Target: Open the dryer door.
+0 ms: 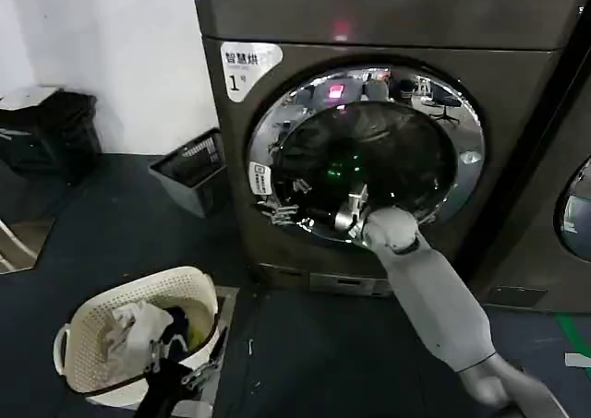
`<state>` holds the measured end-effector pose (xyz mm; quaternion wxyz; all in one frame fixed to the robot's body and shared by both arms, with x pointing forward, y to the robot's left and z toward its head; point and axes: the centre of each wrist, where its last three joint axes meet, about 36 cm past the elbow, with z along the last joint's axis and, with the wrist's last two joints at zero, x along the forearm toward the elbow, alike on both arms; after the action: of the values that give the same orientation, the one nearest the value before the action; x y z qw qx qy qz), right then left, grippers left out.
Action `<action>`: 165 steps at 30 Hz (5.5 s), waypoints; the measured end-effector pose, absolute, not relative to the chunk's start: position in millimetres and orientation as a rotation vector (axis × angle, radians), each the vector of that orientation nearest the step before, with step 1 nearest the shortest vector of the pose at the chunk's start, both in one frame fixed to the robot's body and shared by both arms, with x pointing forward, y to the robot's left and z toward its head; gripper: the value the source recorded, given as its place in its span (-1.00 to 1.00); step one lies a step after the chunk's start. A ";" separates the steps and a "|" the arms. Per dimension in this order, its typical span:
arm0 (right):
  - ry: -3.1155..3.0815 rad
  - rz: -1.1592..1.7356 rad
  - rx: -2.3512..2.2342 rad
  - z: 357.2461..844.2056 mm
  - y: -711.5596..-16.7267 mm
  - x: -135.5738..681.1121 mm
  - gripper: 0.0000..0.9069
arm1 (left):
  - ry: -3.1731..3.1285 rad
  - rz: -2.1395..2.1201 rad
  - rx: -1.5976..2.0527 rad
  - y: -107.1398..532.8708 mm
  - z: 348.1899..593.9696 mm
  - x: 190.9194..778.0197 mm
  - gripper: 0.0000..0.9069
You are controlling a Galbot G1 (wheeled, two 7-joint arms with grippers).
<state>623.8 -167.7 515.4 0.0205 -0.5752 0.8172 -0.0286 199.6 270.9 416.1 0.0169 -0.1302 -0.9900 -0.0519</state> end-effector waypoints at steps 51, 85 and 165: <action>1.997 -0.180 -2.369 528.1 -306.3 508.1 1.00 | -3.118 0.209 -0.681 360.4 406.5 332.5 1.00; 2.856 -0.242 -0.861 520.0 -561.2 346.8 1.00 | -2.722 0.259 -1.556 256.6 433.1 471.4 1.00; 2.386 -0.576 1.464 652.9 -672.4 69.5 1.00 | -2.194 0.203 -2.354 -54.2 465.8 530.9 1.00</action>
<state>69.5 -672.4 652.9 0.1411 0.5071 0.8265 -0.1996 530.9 -54.2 465.8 -0.0415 -0.7295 -0.6798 0.0629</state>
